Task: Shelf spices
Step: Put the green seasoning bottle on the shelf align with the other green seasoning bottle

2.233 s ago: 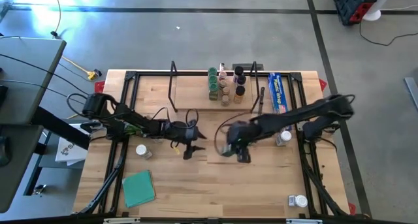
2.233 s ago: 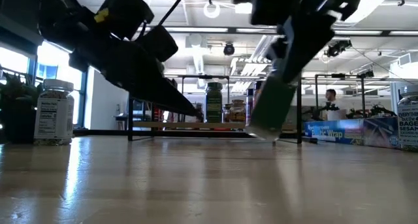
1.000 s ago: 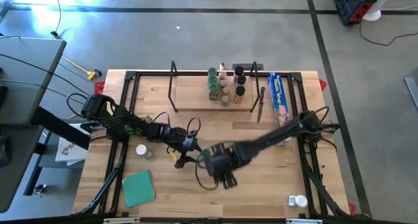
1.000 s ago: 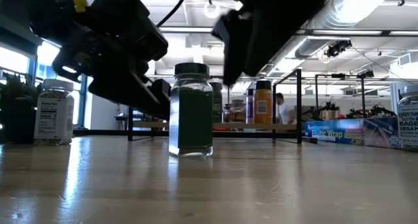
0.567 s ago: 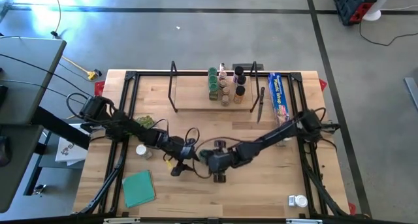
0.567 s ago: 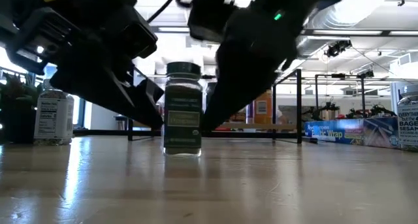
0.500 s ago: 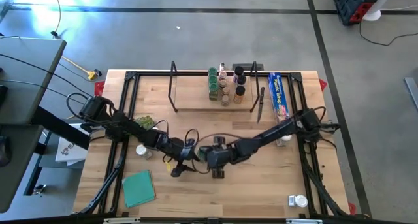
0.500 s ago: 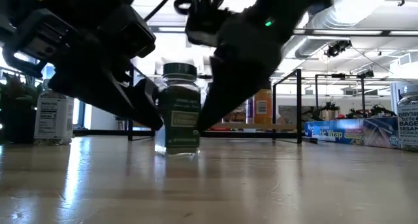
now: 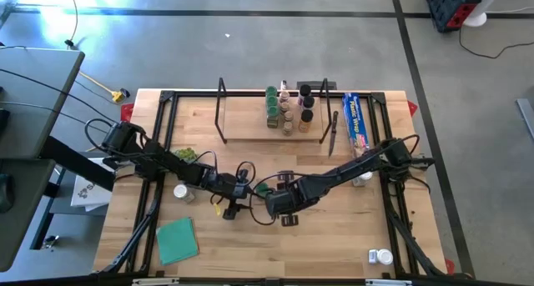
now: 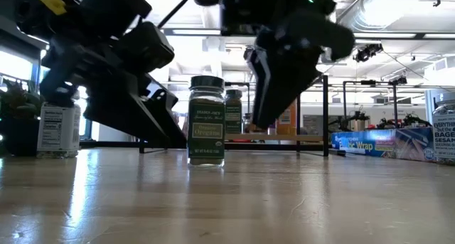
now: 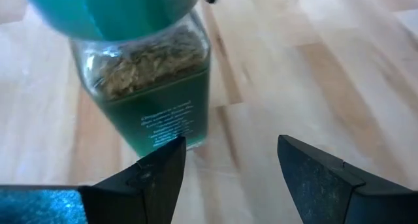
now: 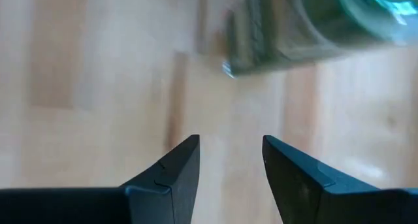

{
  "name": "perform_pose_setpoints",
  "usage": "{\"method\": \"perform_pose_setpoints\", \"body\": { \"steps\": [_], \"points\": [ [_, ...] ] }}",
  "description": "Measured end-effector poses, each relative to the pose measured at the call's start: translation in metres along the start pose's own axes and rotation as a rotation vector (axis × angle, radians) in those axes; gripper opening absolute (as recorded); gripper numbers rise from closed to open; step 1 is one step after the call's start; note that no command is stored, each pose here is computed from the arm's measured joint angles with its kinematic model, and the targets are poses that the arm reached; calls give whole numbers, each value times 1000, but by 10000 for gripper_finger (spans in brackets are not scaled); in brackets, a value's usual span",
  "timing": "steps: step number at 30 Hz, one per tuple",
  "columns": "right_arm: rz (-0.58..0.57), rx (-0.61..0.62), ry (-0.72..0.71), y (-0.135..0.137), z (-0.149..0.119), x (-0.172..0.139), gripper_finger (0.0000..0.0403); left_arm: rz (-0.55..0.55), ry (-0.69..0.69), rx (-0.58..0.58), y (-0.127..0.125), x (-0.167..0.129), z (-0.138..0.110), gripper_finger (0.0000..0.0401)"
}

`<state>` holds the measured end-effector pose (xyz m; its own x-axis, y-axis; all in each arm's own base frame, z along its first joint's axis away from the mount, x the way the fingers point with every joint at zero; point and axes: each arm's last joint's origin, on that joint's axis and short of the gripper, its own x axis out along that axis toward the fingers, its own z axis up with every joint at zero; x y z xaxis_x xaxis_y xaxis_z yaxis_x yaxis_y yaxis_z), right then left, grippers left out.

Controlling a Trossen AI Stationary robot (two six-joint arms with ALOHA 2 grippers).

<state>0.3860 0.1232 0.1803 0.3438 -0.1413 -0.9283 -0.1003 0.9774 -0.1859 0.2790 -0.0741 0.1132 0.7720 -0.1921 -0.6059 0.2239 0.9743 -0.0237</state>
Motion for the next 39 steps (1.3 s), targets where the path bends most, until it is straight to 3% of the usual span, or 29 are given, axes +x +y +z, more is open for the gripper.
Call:
{"method": "perform_pose_setpoints", "body": {
  "steps": [4, 9, 14, 18, 25, 30, 34, 39],
  "points": [
    [-59, 50, -23, -4, -16, 1, 160, 24, 8, 13, 9, 0, -1, 239],
    [-25, 183, -133, -5, -35, 4, 160, 11, 35, 9, 10, 0, -3, 239],
    [19, 198, -330, -6, -35, 7, 160, -11, 130, -22, 5, -1, -12, 239],
    [-2, 215, -334, -20, -33, 10, 165, -3, 173, -66, -1, -2, -15, 239],
    [-35, 192, -300, -49, -37, -5, 237, 15, 176, -83, -9, -4, -16, 239],
    [12, 159, -422, -53, -26, -10, 297, 28, 178, -89, -10, -5, -16, 239],
    [89, 132, -516, -42, -16, -3, 310, 33, 178, -98, -9, -5, -16, 239],
    [62, 145, -589, -28, -9, 8, 310, 36, 177, -98, -9, -5, -16, 239]
  ]
}}
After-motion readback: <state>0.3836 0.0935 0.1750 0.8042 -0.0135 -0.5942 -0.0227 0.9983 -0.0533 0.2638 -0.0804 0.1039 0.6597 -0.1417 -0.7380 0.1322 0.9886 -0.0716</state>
